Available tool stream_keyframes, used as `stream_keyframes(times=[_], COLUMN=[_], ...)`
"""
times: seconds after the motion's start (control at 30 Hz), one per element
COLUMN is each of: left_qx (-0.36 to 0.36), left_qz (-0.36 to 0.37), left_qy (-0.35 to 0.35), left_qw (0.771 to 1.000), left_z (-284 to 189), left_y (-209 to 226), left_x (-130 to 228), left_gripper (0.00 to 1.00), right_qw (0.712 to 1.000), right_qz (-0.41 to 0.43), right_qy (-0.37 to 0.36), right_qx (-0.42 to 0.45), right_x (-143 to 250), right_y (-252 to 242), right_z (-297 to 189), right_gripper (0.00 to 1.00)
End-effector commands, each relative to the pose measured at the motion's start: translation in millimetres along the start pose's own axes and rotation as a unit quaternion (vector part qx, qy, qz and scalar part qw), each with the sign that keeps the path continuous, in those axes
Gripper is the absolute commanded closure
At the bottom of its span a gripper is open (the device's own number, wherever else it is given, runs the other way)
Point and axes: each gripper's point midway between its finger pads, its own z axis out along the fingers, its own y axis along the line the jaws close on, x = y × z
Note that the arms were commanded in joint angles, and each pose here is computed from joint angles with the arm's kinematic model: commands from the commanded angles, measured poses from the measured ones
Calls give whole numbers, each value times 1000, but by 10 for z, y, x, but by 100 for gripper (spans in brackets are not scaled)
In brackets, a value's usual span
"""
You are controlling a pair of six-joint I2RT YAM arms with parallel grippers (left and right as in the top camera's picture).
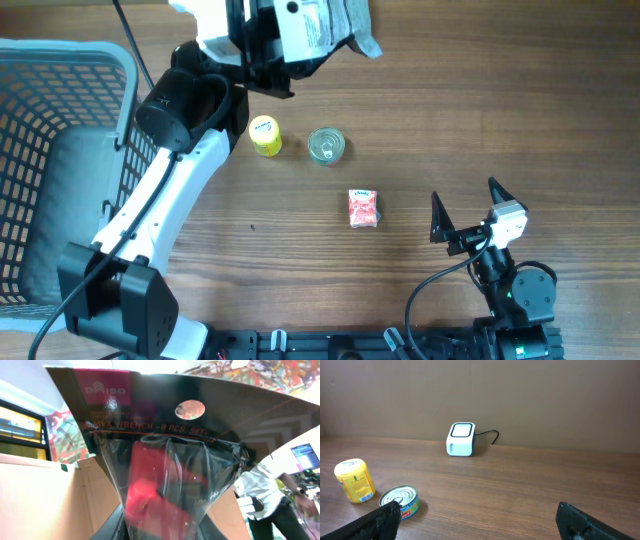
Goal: Scan the item barcode
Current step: 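Lift the hex wrench package high with the left gripper, then carry the package toward the white scanner and drop it beside it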
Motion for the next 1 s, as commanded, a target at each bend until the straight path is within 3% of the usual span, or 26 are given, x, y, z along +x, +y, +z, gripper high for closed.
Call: stream_keyframes(times=[0.0, 0.2, 0.27, 0.37, 0.43, 0.6, 0.77, 0.87, 0.97], left_qx=[23, -4, -67, -158, -234, -315, -415, -464, -538], left_qz=[29, -17, -112, -198, -257, -317, -350, -328, -301], left_qy=[-2, 15, 48, 78, 90, 111, 122, 136, 151], left_qw=[999, 1000, 990, 964, 933, 887, 831, 811, 773], left_z=[47, 49, 10, -126, -285, -523, -824, -926, -1065], left_y=[-133, 27, 346, 716, 961, 1153, 1337, 1406, 1441], left_x=[-147, -35, 228, 578, 830, 1153, 1472, 1689, 1927], left_gripper=[89, 89, 89, 89, 88, 88, 88, 88, 85], right_qw=[1000, 1000, 1000, 1000, 1000, 1000, 1000, 1000, 1000], right_qz=[-3, -4, -3, -4, -4, -4, -3, -4, -4], right_qy=[-4, -4, -4, -4, -4, -4, -4, -4, -4], right_qx=[5, 5, 5, 5, 5, 5, 5, 5, 5], right_x=[-16, -17, -16, -17, -17, -17, -17, -17, -17], right_y=[-13, -13, -13, -13, -13, -13, -13, -13, -13], right_z=[-1, -1, -1, -1, -1, -1, -1, -1, -1], right_gripper=[0, 0, 0, 0, 0, 0, 0, 0, 0])
